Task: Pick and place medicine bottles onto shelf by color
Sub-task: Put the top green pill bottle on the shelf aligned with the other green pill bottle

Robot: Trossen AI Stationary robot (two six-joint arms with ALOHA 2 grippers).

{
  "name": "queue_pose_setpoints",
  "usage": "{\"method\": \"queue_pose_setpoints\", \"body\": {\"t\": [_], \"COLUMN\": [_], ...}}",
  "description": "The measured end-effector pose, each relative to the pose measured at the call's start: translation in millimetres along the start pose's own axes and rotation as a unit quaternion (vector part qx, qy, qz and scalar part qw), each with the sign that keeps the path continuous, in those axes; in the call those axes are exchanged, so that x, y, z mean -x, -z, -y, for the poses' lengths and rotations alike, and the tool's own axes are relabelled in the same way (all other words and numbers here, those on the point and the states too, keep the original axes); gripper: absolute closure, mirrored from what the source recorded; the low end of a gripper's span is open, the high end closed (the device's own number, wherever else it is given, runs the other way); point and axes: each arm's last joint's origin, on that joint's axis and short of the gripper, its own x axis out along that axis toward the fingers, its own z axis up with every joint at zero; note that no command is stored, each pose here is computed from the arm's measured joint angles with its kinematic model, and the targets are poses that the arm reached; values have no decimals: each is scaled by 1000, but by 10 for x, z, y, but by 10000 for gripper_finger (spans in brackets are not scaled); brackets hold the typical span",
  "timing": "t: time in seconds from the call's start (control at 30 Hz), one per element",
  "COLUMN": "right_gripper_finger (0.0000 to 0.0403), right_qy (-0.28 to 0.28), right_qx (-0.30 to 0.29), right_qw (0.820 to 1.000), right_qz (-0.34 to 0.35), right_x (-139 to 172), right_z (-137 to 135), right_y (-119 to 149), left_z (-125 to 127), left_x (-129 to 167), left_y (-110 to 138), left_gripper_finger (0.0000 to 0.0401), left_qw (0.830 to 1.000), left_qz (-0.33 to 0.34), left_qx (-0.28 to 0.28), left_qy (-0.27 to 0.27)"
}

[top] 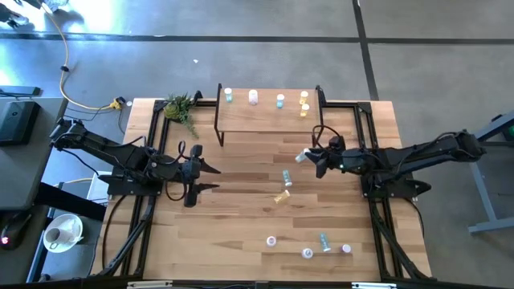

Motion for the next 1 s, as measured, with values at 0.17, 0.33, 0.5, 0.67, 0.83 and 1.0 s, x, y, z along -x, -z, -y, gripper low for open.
{"method": "queue_pose_setpoints", "body": {"t": [0.17, 0.33, 0.5, 0.67, 0.83, 1.0], "right_gripper_finger": [301, 301, 301, 301, 301, 301], "right_qy": [-28, -36, -40, -46, -53, -68], "right_qx": [18, 26, 49, 66, 92, 121], "right_qw": [999, 998, 998, 997, 994, 990], "right_qz": [25, 36, 32, 13, -5, -22], "right_x": [-41, -92, -168, -303, -456, -618], "right_z": [-88, -147, -279, -426, -587, -759], "right_y": [-24, -44, -114, -137, -160, -180], "left_z": [-19, -24, -5, 51, 100, 18], "left_x": [1, 1, -72, -252, -500, -708], "left_y": [-2, 0, 45, 75, 109, 156], "left_gripper_finger": [186, 163, 160, 160, 160, 160], "left_qw": [999, 999, 999, 998, 997, 997], "left_qz": [4, 4, -18, -32, -38, -53], "left_qx": [12, 14, 18, 12, -24, -15], "left_qy": [-33, -42, -43, -46, -60, -61]}}
